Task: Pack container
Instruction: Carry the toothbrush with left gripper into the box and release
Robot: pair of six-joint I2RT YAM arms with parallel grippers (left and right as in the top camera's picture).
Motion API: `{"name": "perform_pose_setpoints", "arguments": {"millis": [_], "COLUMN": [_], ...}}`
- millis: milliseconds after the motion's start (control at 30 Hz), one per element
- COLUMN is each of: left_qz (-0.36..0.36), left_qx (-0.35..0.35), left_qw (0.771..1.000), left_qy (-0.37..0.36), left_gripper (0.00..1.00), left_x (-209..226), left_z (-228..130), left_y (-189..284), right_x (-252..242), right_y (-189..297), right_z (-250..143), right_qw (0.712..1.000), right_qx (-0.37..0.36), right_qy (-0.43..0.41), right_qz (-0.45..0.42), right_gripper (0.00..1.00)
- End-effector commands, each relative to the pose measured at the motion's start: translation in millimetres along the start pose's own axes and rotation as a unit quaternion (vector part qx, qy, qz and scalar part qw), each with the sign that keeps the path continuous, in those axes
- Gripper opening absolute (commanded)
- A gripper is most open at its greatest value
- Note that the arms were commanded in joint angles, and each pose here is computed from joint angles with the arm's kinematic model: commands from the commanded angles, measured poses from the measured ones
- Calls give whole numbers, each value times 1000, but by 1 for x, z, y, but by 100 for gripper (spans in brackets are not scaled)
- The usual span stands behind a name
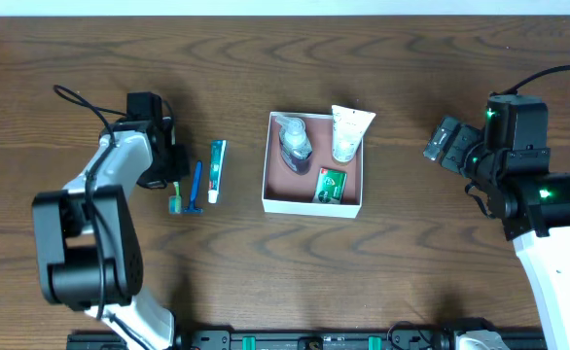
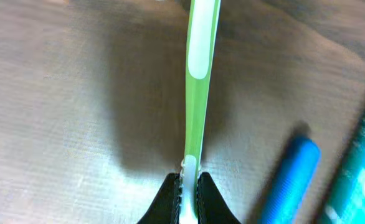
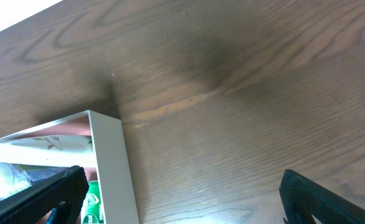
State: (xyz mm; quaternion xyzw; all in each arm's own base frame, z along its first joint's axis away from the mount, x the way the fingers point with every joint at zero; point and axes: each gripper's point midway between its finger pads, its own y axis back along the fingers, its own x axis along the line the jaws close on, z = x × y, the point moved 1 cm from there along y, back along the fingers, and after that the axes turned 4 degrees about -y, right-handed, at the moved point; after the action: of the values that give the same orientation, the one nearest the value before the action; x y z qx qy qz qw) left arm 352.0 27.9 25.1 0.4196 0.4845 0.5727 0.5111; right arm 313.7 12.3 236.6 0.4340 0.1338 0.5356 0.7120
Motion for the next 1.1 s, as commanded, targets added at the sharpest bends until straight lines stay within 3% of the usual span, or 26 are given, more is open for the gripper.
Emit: {"name": "perform_pose_setpoints", "arguments": {"millis": [0,233,367,500,700,800,867,1067], "left_qz": [-4,-20,-73,-110,-112,-111,-115,-116], "left_qx": [-58,-146,-186,-220,-208,-193,-187,-177], "left_qw": [998,987,961,903,754,688,671,666], "left_qy": [-9,-68,-193,-353,-613,-691,-708,-716], "left_gripper": [6,6,6,6,6,6,5,6], "left_x": [-3,-31,-80,-132,-189,-208,-222,-252], "left_z": [12,1,-19,-44,-92,-106,-106,-90], "left_y": [49,134,171,196,189,176,165,122], "right_x": [-3,-3,-3,-3,-3,-3,-3,-3], "right_y": [1,1,1,1,1,1,1,1], "right_z": [4,4,4,4,4,4,4,4], "right_qw": [1000,1000,1000,1000,1000,1000,1000,1000], "right_qx": [-5,-5,-5,-5,-5,-5,-5,-5], "right_qy": [-1,-1,-1,-1,-1,-1,-1,-1], "right_qz": [-4,-4,-4,-4,-3,-4,-4,-4], "right_gripper": [99,99,99,99,99,99,99,99]}}
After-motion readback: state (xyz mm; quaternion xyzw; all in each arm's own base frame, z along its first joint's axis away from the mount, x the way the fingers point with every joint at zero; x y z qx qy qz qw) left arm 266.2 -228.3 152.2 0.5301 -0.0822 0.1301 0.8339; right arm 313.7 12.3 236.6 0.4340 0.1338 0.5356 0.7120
